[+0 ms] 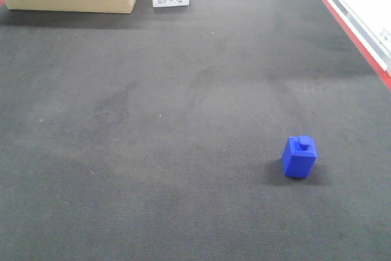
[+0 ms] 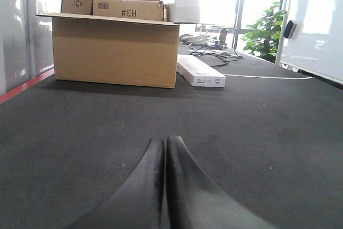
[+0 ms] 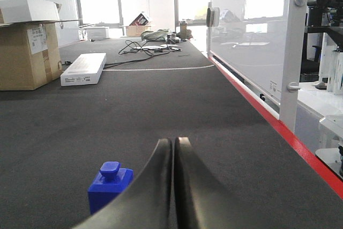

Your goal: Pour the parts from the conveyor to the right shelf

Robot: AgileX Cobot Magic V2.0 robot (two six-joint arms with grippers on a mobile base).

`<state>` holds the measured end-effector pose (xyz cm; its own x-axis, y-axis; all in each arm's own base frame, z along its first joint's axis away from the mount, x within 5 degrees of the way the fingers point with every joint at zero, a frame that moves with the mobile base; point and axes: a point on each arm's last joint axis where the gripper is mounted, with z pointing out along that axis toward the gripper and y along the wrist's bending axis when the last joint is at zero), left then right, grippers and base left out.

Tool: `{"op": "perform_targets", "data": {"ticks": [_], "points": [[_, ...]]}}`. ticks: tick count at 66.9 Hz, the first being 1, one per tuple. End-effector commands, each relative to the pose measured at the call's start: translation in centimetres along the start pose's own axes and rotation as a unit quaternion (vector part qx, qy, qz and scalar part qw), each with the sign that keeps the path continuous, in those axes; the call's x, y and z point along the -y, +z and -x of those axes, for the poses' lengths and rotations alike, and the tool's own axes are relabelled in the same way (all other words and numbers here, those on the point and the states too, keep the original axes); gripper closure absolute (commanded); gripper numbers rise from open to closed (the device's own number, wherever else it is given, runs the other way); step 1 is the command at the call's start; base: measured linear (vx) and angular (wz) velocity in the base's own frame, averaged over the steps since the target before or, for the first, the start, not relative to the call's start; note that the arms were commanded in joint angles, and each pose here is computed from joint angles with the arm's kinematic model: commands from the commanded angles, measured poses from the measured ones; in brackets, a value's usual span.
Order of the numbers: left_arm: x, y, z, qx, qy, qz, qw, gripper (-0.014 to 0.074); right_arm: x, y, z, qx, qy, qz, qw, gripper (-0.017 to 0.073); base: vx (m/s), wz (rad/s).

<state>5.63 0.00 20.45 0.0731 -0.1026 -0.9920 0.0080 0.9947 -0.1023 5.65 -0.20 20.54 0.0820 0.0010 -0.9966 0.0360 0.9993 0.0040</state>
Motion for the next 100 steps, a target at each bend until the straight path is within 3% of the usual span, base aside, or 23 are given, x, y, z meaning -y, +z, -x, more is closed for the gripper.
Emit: {"op": "perform_targets", "data": {"ticks": [1,13,20,27,42,49,56,65,85,91,100], "points": [[0.0,0.0,-0.2,0.03,-0.008,-0.007,0.999,0.06,-0.1,-0.1,0.2,0.035,-0.008,0.004,0.999,0.0568,0.0,0.0],[0.0,0.0,-0.2,0.03,-0.008,-0.007,0.999,0.06,-0.1,-0.1,0.3,0.04,-0.008,0.004,0.999,0.0568,0.0,0.0],[0.0,0.0,-0.2,0.03,-0.008,-0.007,0.999,0.06,-0.1,-0.2,1.3,0.096,-0.007,0.008,0.995,0.0568,0.0,0.0],[0.0,0.0,-0.2,0.03,-0.008,-0.007,0.999,0.06,-0.2,-0.5,3.0,0.144,-0.007,0.01,0.989,0.0568,0.0,0.0],[0.0,0.0,-0.2,0.03,-0.008,-0.007,0.999,0.06,-0.2,0.1,7.9,0.138,-0.009,0.007,0.99,0.0568,0.0,0.0],[0.0,0.0,-0.2,0.03,-0.008,-0.007,0.999,0.06,-0.1,1.4,9.7,0.103,-0.01,0.005,0.995,0.0568,0.0,0.0],[0.0,0.0,-0.2,0.03,-0.008,-0.007,0.999,0.06,0.0,3.0,10.0,0.017,-0.01,0.0,1.0,0.0568,0.0,0.0],[0.0,0.0,-0.2,0.03,-0.008,-0.007,0.999,0.06,0.0,5.0,9.7,-0.07,-0.006,-0.004,0.998,0.0568,0.0,0.0],[0.0,0.0,-0.2,0.03,-0.008,-0.007,0.999,0.06,0.0,7.1,8.2,-0.135,-0.003,-0.004,0.991,0.0567,0.0,0.0],[0.0,0.0,-0.2,0.03,-0.008,-0.007,0.999,0.06,0.1,7.1,7.8,-0.153,-0.014,-0.004,0.988,0.0559,0.0,0.0],[0.0,0.0,-0.2,0.03,-0.008,-0.007,0.999,0.06,0.0,7.1,7.8,-0.157,-0.02,0.001,0.987,0.0494,0.0,0.0]]}}
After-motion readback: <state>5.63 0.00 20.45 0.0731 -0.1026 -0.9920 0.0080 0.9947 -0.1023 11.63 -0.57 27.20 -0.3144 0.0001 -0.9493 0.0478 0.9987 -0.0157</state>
